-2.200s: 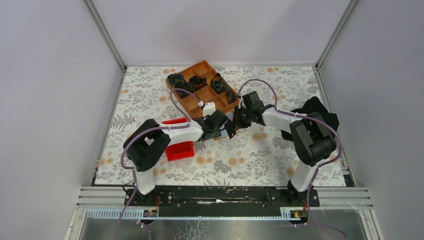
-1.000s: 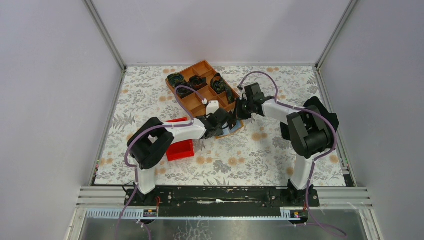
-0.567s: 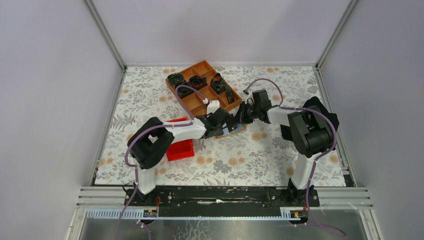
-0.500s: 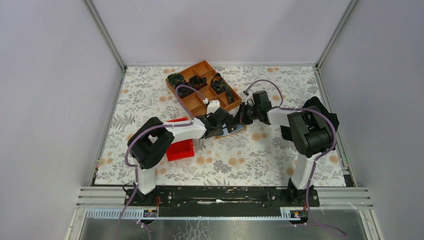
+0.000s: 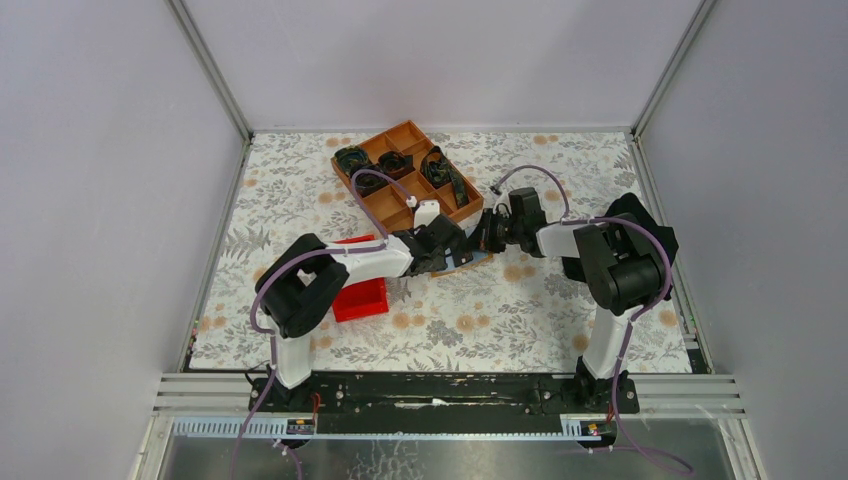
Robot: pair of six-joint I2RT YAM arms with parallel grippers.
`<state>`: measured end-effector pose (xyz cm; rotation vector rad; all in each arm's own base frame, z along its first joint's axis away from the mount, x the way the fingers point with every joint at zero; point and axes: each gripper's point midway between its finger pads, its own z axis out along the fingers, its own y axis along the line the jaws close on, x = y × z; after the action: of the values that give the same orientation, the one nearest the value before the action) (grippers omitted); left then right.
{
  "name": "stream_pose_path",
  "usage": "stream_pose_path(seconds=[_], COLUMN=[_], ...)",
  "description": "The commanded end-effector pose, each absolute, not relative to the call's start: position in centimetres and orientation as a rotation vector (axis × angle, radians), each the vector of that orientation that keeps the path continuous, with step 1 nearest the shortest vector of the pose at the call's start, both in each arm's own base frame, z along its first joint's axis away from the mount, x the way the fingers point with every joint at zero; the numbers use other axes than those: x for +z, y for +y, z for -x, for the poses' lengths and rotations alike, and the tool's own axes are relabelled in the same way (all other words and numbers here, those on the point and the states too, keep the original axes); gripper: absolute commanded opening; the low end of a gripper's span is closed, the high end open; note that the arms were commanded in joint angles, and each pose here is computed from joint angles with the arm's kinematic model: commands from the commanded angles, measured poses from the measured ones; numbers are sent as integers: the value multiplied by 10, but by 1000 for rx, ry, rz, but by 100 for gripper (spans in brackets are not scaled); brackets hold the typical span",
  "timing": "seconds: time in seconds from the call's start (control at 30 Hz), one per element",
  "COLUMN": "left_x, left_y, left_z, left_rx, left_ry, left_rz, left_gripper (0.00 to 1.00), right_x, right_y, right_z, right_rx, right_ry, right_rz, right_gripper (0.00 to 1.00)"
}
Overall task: Put the credit cards into the card holder
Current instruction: Insert the credit card into the card holder.
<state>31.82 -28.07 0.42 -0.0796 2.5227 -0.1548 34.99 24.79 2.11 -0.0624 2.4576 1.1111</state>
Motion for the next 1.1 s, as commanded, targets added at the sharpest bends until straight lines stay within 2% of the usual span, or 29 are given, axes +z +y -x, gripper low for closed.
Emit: stream_pose_path(seconds=[0.0, 0.6, 1.07], left_x=[-73, -81, -96], left_y=[-230, -239, -252], left_z=[-249, -240, -210], left_rx=[118, 107, 115], left_ry=[2828, 2864, 2926], left_rz=[-54, -121, -297], left_gripper=[38, 37, 37], right_x=[-12, -25, -21], right_y=[238, 236, 231], right_z=[-319, -293, -274], right_rx=[1060, 1011, 1004], right_ry=[2592, 2644, 2641], right_rz=[18, 64, 47], right_gripper=[0, 0, 0])
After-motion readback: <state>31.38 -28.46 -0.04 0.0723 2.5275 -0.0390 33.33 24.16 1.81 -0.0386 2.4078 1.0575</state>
